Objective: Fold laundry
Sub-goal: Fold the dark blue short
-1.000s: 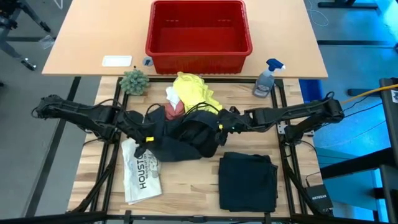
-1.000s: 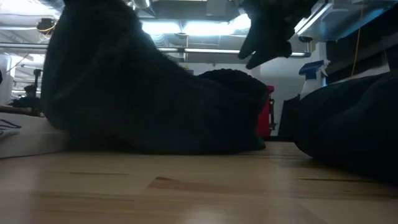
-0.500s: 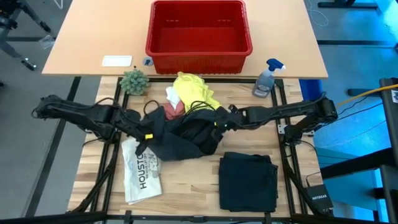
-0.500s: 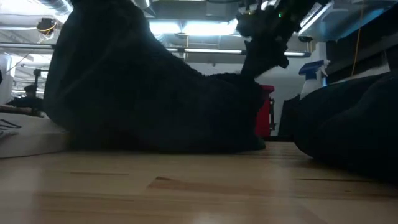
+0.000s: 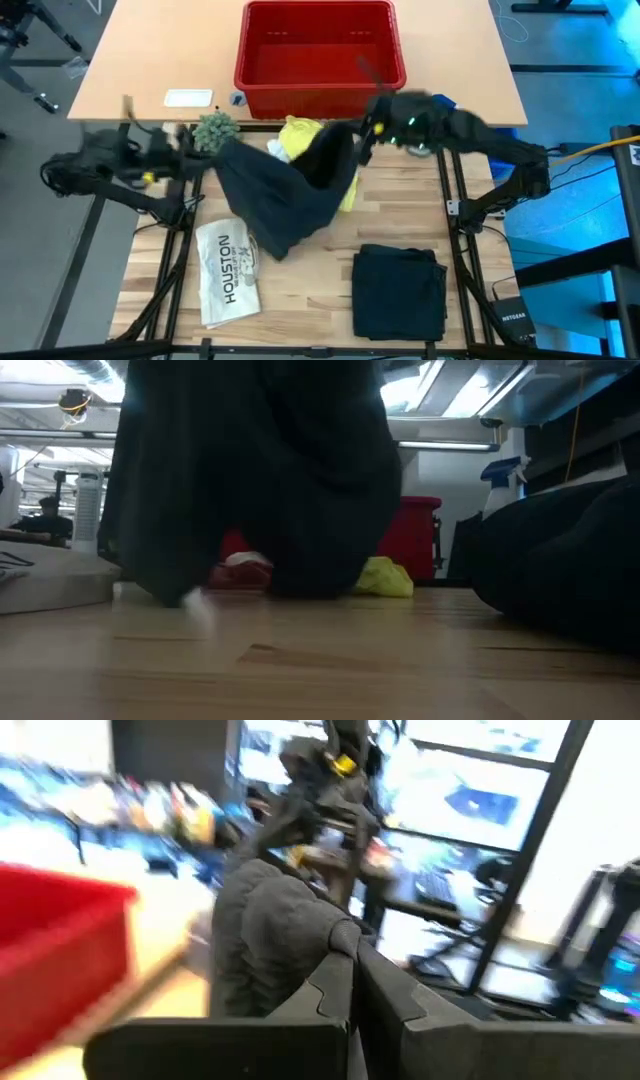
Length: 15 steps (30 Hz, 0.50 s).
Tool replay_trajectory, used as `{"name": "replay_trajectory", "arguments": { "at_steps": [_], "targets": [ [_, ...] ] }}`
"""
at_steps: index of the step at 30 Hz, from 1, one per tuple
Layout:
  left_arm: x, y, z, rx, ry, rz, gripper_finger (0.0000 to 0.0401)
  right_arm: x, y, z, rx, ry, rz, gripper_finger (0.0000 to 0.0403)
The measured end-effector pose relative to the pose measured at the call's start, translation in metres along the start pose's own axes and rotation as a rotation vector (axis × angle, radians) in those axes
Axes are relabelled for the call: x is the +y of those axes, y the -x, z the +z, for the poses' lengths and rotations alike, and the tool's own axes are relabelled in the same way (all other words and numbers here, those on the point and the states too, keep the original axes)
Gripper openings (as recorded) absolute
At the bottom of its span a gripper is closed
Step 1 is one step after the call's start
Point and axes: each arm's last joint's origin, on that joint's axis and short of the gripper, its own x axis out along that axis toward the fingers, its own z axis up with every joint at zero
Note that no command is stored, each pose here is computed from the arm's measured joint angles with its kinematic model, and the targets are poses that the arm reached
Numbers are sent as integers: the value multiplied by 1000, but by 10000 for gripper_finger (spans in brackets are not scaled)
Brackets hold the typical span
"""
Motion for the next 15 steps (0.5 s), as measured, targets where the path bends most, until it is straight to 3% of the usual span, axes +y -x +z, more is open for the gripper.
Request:
{"name": "replay_trajectory", "arguments": {
  "at_steps": [5,9,11,15],
  "targets": [
    [9,22,17,-7,-74,99,0,-23,11,29,-86,3,-17,1],
    [12,31,30,-49,-91,127,0,-36,3,34,-65,-17,11,0],
    [10,31,33,-55,-65,85,0,-34,1,33,-43,-25,83,0],
    [0,23,38,-54,-12,-130,0,-19,4,35,-64,5,262,0]
  ]
}}
